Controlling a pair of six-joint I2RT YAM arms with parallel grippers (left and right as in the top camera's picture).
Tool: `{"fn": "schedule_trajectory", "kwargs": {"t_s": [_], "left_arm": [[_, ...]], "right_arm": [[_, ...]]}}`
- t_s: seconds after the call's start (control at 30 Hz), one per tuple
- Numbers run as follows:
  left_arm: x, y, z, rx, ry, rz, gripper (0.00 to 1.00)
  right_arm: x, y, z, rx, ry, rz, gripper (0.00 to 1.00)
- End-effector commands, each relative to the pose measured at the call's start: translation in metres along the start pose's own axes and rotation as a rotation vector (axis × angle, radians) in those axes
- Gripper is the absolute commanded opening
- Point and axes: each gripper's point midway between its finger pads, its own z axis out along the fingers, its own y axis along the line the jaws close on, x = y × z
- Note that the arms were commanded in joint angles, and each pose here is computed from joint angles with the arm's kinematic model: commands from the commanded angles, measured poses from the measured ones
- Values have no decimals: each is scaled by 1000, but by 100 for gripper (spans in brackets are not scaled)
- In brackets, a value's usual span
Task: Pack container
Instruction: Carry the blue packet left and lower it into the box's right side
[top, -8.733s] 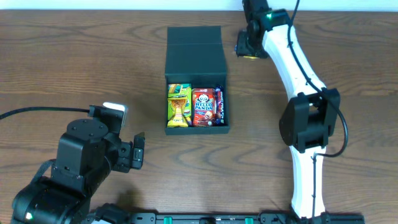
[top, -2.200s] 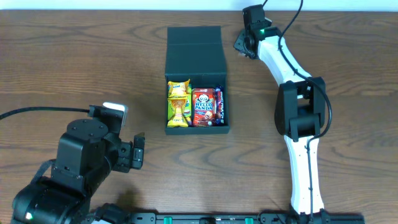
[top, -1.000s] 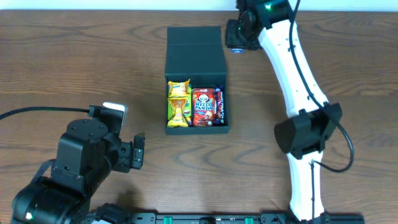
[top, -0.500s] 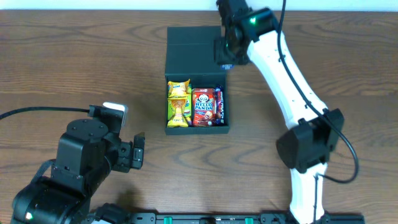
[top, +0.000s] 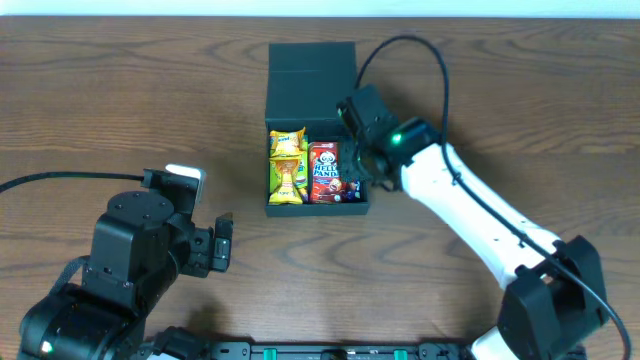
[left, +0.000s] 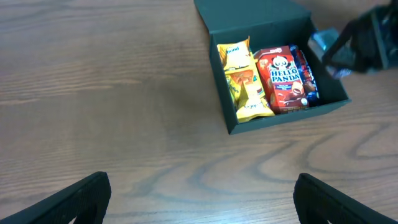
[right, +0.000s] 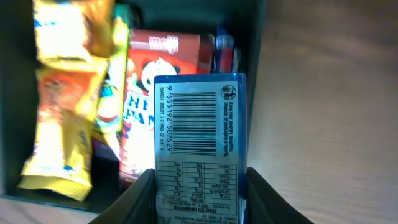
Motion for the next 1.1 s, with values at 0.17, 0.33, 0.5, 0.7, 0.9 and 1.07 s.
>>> {"fn": "schedule_trajectory", "kwargs": {"t_s": [0.17,0.33,0.5,0.7,0.9,1.07], "left_arm": [[1,2,1,-11,4,-5,95],[1,2,1,-11,4,-5,95],[1,2,1,-11,4,-5,95],[1,2,1,-11,4,-5,95],[1,2,1,-11,4,-5,95],[1,2,1,-11,4,-5,95]], "right_arm": [[5,5,-1,99,-106,-16,1],[2,1,-1,146,-140,-3,2],[4,-4,10,181,-125,-10,1],[9,-6,24,203,-93,-43,1],[8,-5,27,204,-92,-47,32],[6,-6,27,208,-103,-56,47]]}}
